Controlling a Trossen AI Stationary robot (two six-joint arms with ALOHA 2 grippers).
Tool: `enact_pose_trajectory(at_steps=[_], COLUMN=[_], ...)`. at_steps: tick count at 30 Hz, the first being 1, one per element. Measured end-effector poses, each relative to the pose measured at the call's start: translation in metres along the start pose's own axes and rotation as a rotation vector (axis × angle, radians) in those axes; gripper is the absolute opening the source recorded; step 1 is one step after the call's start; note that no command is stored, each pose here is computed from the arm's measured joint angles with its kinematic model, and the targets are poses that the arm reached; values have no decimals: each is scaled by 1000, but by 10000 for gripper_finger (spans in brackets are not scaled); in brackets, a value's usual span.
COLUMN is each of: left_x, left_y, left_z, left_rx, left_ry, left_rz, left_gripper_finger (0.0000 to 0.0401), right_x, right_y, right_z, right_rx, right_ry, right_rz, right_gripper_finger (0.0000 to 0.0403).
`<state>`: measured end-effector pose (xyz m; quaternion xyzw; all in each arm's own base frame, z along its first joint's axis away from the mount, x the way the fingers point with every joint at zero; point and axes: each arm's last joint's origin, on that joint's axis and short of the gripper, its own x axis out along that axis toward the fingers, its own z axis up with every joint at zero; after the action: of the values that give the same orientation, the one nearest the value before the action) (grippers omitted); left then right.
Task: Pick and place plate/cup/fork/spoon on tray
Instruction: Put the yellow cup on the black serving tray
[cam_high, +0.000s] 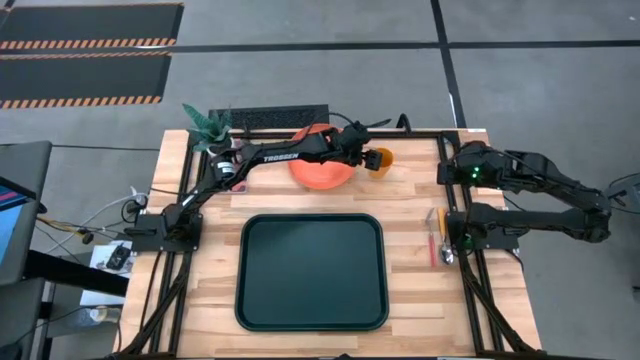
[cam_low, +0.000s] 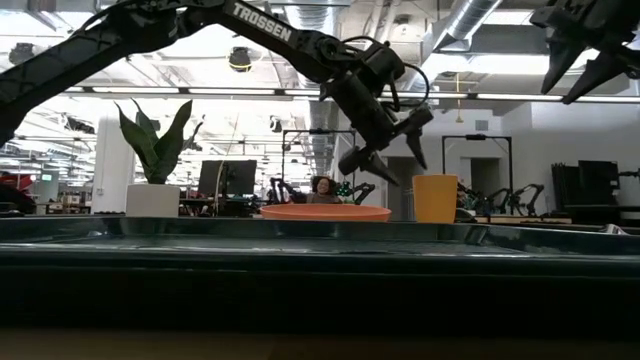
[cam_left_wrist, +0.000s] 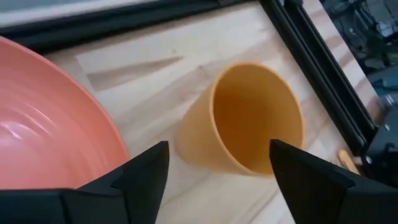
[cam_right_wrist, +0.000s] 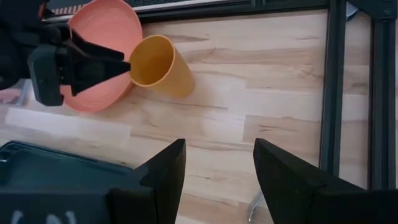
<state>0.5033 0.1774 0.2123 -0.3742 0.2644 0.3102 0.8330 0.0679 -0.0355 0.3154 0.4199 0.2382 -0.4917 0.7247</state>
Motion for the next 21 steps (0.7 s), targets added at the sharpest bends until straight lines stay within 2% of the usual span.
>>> enact_pose_trajectory(at_steps=[12, 17, 21], left_x=[5, 9, 14], left_y=[-1, 1, 1], left_z=[2, 0, -3], left_rx=[28, 24, 26], left_ry=[-48, -37, -38], left_rz=[-19, -16, -20], left_gripper_finger=[152, 146, 168], right_x=[0, 0, 0], right_y=[0, -2, -4], right_z=[0, -1, -2], right_rx=[-10, -19, -26], right_ry=[0, 11, 21], right_rz=[-3, -24, -39], right_gripper_finger=[214, 214, 214])
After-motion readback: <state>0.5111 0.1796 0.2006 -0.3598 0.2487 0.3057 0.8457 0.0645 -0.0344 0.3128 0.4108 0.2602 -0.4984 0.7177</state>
